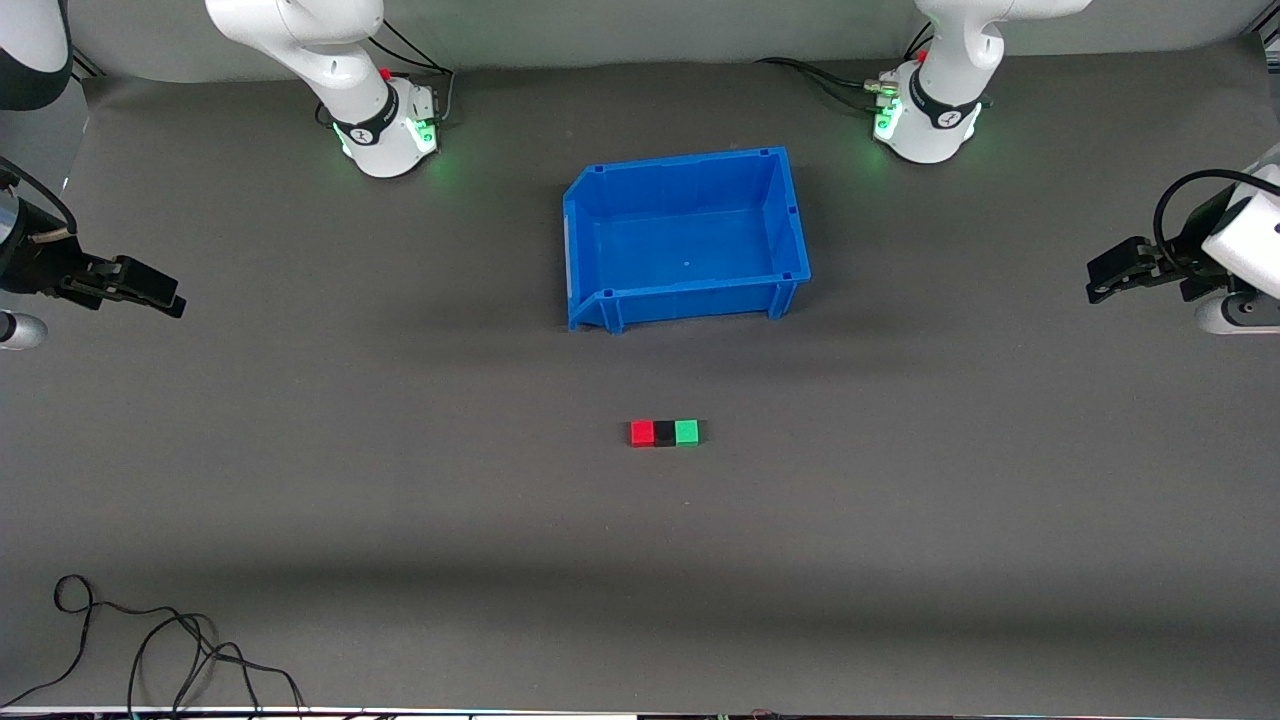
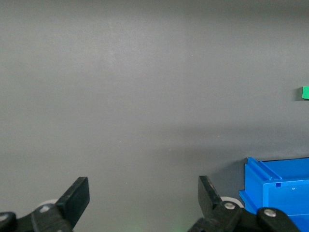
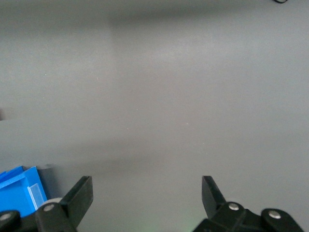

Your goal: Attach green and red cubes to black cube

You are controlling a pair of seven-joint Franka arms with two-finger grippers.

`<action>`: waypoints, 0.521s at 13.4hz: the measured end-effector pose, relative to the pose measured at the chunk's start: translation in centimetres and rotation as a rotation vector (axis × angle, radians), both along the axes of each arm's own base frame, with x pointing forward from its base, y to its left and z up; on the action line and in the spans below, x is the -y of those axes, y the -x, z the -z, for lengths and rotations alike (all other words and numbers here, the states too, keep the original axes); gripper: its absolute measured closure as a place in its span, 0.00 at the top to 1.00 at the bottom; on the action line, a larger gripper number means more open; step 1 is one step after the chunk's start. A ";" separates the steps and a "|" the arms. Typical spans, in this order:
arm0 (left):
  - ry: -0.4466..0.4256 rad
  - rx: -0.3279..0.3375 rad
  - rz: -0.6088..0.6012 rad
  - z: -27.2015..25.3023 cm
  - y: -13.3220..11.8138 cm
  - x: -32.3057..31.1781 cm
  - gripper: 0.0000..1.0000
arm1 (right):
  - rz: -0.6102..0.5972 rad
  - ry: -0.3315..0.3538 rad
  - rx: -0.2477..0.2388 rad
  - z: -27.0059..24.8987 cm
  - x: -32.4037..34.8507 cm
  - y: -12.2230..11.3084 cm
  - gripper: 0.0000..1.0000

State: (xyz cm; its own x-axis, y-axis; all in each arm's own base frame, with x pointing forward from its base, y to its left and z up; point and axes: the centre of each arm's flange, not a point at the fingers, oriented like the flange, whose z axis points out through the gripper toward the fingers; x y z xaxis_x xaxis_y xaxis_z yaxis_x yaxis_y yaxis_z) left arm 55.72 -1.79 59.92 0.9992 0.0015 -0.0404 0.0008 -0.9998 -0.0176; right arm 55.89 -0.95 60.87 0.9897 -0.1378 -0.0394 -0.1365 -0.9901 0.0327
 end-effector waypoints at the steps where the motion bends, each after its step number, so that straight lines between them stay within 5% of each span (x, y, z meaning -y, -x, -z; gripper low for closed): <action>1: 0.000 0.000 0.000 0.0 0.0 0.0 1.00 | 0.002 0.000 -0.001 0.1 0.1 0.0 1.00; 7: 0.000 0.000 0.000 0.0 0.0 0.0 1.00 | 0.001 0.000 0.001 0.6 0.1 -0.2 1.00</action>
State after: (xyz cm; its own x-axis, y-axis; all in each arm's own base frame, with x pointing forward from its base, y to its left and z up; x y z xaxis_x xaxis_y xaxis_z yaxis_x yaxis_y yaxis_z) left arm 55.72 -1.79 59.93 0.9992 0.0014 -0.0402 0.0007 -0.9998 -0.0176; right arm 56.06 -1.02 60.28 0.9896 -0.1387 -0.0381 -0.1375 -0.9900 0.0325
